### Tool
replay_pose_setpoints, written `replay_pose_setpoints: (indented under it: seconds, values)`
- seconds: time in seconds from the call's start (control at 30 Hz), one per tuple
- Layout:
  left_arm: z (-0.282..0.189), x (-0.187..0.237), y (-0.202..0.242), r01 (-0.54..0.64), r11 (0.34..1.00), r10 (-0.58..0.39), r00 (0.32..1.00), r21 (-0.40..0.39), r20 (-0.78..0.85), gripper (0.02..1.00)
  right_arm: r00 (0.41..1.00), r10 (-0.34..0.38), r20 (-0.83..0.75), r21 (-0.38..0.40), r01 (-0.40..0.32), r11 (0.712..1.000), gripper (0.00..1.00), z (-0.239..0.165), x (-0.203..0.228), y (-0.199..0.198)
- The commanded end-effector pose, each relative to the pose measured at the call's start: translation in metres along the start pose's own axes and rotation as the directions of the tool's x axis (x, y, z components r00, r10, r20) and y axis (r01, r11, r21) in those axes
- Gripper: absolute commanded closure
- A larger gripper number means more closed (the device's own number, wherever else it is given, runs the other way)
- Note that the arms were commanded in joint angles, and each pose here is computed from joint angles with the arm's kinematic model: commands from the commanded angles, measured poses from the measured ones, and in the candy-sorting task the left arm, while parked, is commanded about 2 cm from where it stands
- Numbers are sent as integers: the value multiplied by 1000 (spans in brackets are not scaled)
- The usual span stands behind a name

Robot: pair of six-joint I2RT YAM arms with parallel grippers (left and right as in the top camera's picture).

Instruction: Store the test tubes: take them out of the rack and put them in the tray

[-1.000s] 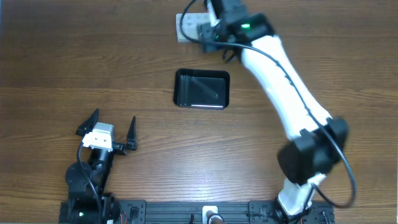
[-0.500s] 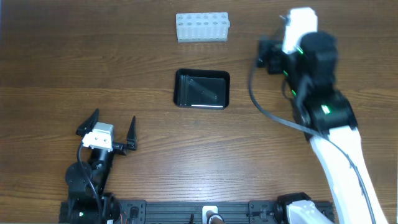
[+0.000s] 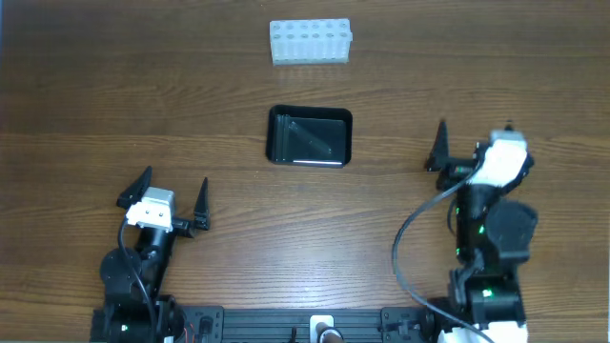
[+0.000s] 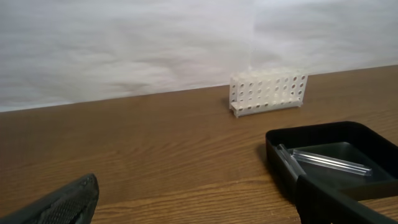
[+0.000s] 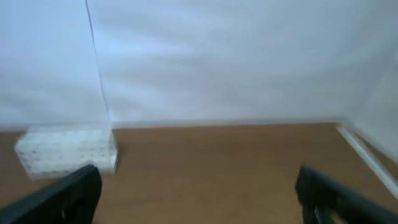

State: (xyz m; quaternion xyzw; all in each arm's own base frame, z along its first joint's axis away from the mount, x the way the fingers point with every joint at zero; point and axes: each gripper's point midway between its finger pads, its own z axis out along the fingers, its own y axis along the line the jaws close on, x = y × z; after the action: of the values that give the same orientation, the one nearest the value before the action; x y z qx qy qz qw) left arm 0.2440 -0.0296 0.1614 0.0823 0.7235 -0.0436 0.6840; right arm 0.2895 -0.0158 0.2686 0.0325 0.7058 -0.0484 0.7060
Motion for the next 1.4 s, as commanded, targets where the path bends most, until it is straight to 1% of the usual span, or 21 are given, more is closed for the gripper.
replay_pose_setpoints:
  seconds: [0.03,0.2,0.4,0.7,0.8,0.87,1.07,1.4]
  values:
    - [0,1,-1,-10,1000,10,1000,8,3,18,998,0,66,60,-4,998,9,-11,25,-12]
    - [0,1,-1,-10,1000,10,1000,8,3,18,988,-6,153,75,-5,997,9,-23,33,-15]
    - [0,1,-1,-10,1000,10,1000,8,3,18,985,-5,175,86,-10,996,9,-32,46,-19]
    - [0,1,-1,-10,1000,10,1000,8,3,18,994,-4,111,79,-5,997,7,-42,65,-19]
    - [0,1,-1,-10,1000,10,1000,8,3,18,996,-7,90,95,-1,995,9,-45,71,-22]
    - [0,1,-1,-10,1000,10,1000,8,3,18,998,-11,59,108,5,994,9,-45,78,-24]
    - [0,1,-1,-10,1000,10,1000,8,3,18,998,-27,-62,103,33,994,7,-45,108,-24]
    - [0,1,-1,-10,1000,10,1000,8,3,18,998,-26,-57,103,32,994,7,-45,107,-24]
